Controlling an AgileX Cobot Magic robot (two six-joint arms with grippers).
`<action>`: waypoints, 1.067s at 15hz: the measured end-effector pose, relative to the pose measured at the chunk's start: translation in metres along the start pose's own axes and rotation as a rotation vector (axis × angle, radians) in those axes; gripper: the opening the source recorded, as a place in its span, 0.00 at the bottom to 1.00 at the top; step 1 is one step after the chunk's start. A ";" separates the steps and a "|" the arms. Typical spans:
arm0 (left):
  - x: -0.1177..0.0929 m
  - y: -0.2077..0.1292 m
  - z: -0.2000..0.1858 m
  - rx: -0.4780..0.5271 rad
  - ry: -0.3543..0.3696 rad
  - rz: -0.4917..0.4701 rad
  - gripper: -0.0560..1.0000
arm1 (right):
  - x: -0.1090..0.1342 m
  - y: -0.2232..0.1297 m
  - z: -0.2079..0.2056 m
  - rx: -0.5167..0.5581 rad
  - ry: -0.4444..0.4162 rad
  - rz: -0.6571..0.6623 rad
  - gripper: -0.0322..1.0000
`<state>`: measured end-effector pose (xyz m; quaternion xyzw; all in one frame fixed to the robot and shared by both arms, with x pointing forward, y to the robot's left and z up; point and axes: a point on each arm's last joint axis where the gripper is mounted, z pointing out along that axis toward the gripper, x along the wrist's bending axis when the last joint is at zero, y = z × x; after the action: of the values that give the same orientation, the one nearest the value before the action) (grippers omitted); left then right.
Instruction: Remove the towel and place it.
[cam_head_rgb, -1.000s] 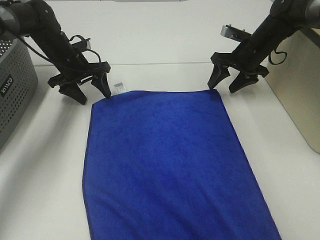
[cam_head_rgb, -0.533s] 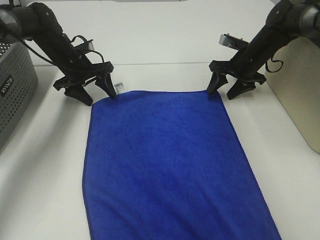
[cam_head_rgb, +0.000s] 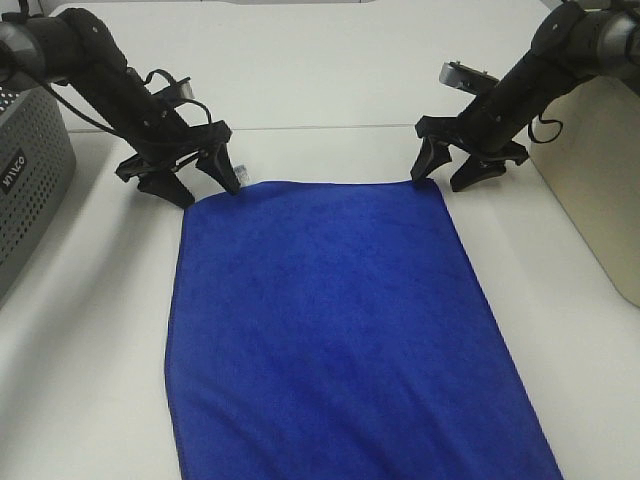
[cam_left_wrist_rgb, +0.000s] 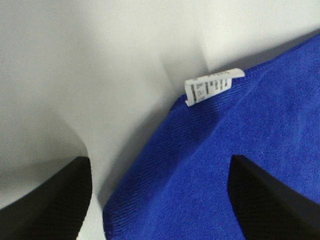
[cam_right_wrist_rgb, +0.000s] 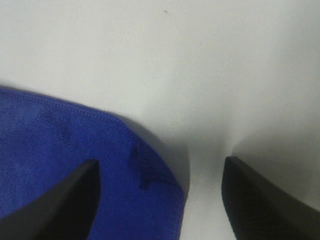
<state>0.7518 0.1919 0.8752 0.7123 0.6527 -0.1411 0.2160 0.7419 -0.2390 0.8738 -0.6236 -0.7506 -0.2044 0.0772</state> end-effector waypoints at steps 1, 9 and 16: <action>-0.001 0.000 0.000 0.001 -0.001 0.002 0.72 | 0.000 0.000 0.001 0.000 0.006 0.004 0.68; -0.009 -0.002 0.010 0.015 -0.003 0.017 0.50 | 0.029 0.001 0.019 0.013 -0.008 -0.084 0.47; -0.008 0.001 0.011 -0.025 0.007 0.097 0.05 | 0.021 0.000 0.017 0.029 -0.095 -0.133 0.05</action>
<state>0.7531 0.1800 0.8696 0.7409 0.6198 -0.1200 0.2294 0.7399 -0.2135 0.8659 -0.5801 -0.7961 -0.1684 0.0367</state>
